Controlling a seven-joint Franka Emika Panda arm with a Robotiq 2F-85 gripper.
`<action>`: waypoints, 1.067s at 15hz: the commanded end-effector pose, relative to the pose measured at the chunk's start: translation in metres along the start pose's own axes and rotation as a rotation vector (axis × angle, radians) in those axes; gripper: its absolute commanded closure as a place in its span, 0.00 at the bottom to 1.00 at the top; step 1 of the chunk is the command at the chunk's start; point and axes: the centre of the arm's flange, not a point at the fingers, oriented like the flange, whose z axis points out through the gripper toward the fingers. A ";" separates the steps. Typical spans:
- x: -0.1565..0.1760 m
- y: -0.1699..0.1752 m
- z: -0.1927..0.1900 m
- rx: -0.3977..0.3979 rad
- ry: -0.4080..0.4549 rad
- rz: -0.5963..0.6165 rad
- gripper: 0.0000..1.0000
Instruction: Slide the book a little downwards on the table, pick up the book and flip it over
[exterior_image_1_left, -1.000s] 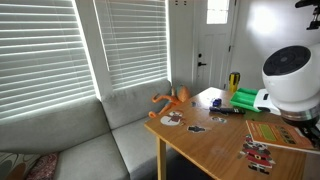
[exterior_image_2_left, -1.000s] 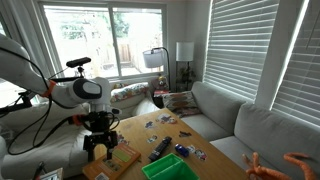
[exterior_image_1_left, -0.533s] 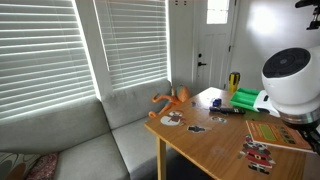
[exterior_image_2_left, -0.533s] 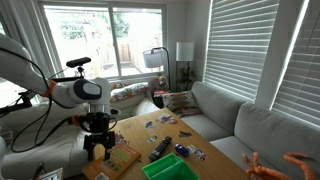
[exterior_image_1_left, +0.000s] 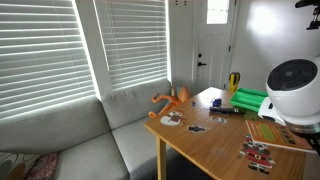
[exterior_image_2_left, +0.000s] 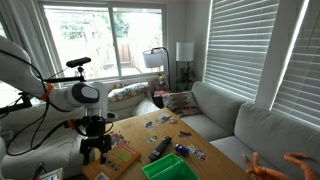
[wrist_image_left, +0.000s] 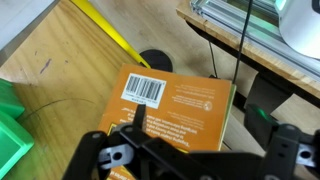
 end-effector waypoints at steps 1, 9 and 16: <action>-0.001 -0.013 0.014 -0.035 -0.035 0.003 0.00; -0.004 -0.017 0.026 -0.055 -0.060 -0.002 0.14; -0.004 -0.013 0.026 -0.063 -0.058 -0.005 0.66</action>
